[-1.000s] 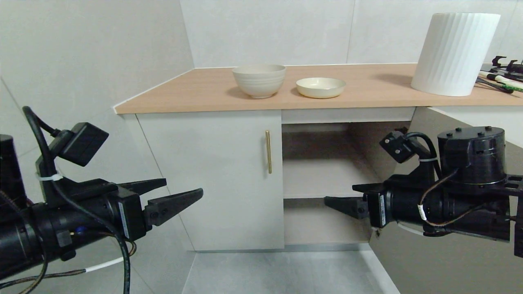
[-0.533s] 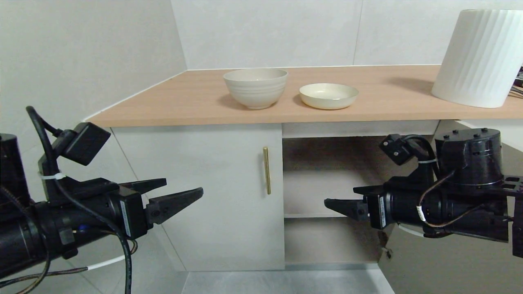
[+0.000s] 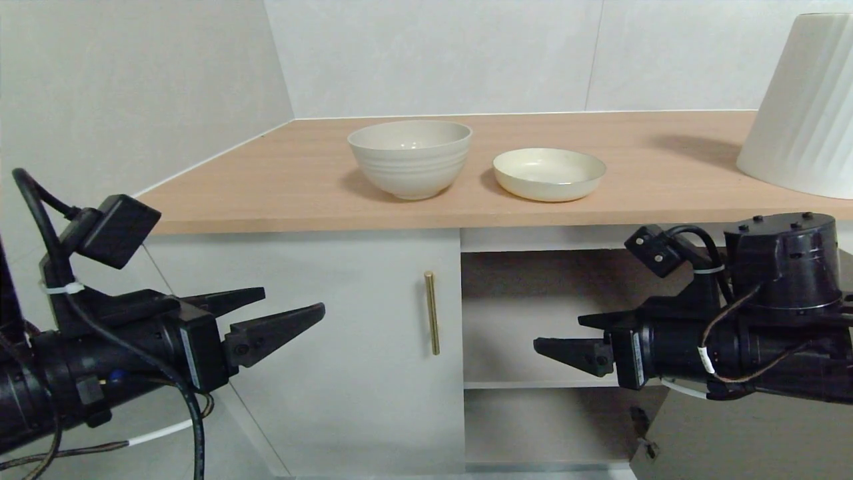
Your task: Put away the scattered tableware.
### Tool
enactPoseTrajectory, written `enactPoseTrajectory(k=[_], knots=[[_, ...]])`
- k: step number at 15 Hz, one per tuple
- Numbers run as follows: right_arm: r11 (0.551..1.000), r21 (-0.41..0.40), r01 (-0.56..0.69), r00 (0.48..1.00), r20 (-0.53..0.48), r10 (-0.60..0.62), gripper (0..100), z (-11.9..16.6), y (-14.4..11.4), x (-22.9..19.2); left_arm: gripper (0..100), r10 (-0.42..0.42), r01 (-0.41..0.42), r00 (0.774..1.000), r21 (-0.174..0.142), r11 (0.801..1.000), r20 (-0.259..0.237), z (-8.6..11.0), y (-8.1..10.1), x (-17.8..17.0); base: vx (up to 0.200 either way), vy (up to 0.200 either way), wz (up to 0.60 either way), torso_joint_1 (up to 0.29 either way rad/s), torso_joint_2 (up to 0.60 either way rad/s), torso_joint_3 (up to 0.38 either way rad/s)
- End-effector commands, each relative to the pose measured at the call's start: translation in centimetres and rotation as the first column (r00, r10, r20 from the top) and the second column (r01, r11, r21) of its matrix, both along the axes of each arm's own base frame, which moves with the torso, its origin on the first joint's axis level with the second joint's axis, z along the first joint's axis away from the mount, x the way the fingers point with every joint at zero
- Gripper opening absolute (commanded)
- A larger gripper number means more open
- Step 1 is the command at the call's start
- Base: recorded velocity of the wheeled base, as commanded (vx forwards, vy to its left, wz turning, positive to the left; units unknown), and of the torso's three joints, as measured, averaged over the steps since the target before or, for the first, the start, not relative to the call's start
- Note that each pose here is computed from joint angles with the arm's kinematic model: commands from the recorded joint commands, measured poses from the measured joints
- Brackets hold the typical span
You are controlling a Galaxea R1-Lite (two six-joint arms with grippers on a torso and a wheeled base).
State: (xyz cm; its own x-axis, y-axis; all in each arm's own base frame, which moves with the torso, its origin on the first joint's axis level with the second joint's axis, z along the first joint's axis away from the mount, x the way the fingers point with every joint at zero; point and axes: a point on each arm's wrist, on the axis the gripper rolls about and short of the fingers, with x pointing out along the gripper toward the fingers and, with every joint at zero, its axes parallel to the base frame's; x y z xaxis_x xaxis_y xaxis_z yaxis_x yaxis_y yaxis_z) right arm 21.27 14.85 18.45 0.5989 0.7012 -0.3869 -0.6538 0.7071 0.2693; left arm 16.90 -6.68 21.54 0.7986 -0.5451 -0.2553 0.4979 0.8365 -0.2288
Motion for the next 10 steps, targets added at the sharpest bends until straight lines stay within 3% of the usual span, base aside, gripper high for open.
enactPoseTrajectory(k=[1, 3, 6, 8, 10], knots=[[1.0, 0.007, -0.001, 1.0, 0.013, 0.001, 100, 0.3, -0.2, -0.2, 100, 0.0, 0.0, 1.0, -0.003, 1.0, 0.008, 0.2, 0.1, -0.2, 0.0, 0.0, 0.0, 0.0, 0.0, 0.0], [1.0, 0.006, -0.001, 1.0, 0.014, 0.001, 100, 0.3, -0.2, -0.3, 100, 0.001, -0.001, 1.0, 0.001, 1.0, -0.004, 0.0, 0.0, 0.0, 0.0, 0.0, 0.0, 0.0, 0.0, 0.0], [1.0, 0.013, 0.001, 1.0, 0.028, -0.001, 100, 0.7, -0.4, -0.6, 100, 0.007, -0.007, 1.0, -0.008, 1.0, 0.027, 1.1, -0.2, 0.7, 0.0, 0.0, 0.0, 0.0, 0.0, 0.0], [1.0, 0.007, -0.001, 0.999, 0.043, 0.001, 100, 0.9, -0.5, -0.7, 100, 0.083, -0.082, 0.996, -0.013, 0.997, 0.036, 1.9, -0.2, 2.7, 0.0, 0.0, 0.0, 0.006, -0.04, -0.013], [1.0, 0.0, -0.002, 0.999, 0.049, 0.002, 100, 0.8, -0.5, -0.6, 100, 0.13, -0.131, 0.991, -0.039, 0.991, -0.011, 1.5, -0.1, 3.7, 0.0, 0.0, 0.0, 0.063, -0.28, -0.212]])
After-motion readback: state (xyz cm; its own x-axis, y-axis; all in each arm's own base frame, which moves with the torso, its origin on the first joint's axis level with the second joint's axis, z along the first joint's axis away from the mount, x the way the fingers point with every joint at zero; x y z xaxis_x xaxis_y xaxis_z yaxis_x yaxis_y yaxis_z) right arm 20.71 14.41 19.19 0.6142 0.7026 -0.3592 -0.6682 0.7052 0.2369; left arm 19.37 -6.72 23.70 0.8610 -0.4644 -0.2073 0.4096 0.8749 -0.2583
